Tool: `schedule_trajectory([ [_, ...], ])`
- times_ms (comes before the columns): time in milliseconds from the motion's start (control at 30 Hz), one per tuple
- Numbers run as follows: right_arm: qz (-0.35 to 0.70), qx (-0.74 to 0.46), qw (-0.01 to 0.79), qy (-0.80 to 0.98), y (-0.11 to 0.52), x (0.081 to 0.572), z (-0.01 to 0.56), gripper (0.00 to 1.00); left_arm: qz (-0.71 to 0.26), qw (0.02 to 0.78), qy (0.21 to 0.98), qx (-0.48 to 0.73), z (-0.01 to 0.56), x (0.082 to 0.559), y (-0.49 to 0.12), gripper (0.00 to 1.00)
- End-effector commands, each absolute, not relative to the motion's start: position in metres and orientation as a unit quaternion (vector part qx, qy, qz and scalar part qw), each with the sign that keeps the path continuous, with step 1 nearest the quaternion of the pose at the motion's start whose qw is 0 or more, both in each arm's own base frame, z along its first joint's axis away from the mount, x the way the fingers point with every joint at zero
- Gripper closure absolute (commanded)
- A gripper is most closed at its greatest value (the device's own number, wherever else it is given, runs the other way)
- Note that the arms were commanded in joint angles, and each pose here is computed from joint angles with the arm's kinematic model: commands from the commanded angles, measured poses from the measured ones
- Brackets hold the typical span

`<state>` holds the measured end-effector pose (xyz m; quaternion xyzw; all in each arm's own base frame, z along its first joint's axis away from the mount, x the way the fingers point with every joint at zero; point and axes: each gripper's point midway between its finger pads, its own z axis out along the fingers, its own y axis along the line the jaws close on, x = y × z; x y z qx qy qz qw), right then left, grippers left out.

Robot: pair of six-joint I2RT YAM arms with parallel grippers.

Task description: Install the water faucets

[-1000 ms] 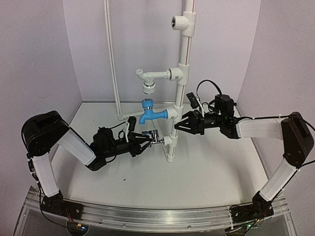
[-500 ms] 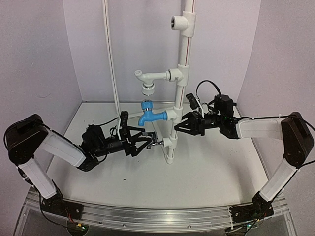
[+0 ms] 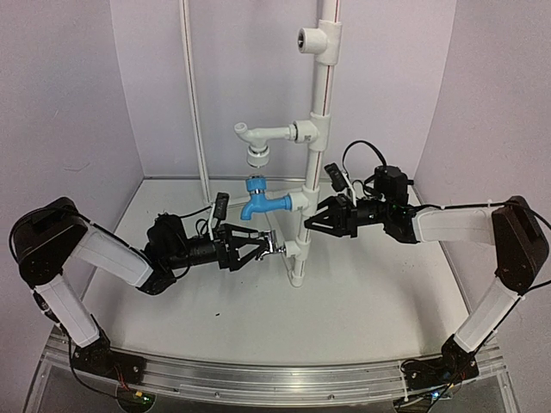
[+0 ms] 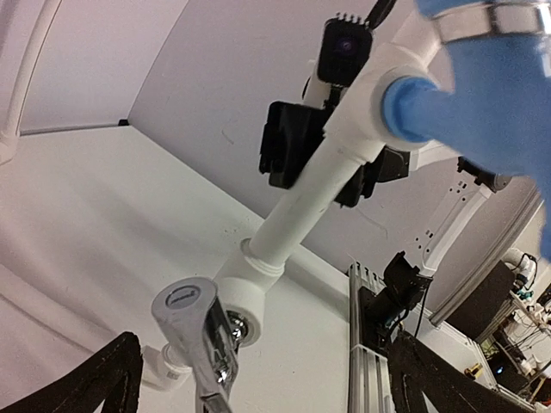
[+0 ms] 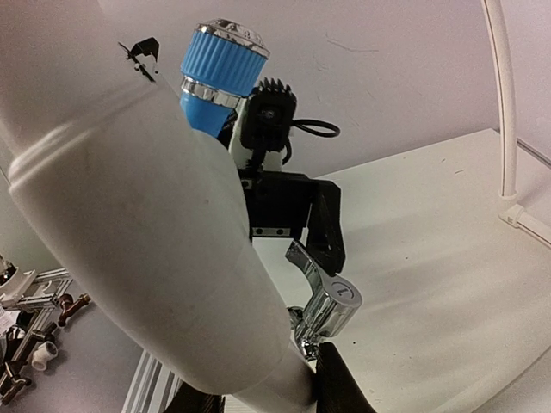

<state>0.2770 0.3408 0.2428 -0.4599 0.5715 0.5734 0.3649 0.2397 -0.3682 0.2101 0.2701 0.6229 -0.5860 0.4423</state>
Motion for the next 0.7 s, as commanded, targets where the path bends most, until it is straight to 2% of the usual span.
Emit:
schedule_trajectory([
  [0,0.608,-0.384,0.271,0.640,0.341,0.275,0.234,1.00,-0.617,0.441,0.581,0.296,0.227,0.233,-0.375,0.05],
  [133,0.607,-0.384,0.271,0.641,0.342,0.275,0.232,1.00,-0.624,0.462,0.539,0.327,0.242,0.220,-0.373,0.08],
  [467,0.609,-0.384,0.268,0.640,0.342,0.275,0.233,1.00,-0.571,0.472,0.597,0.309,0.243,0.248,-0.390,0.03],
  [667,0.609,-0.384,0.268,0.640,0.341,0.274,0.233,1.00,-0.564,0.461,0.614,0.302,0.234,0.254,-0.393,0.03],
])
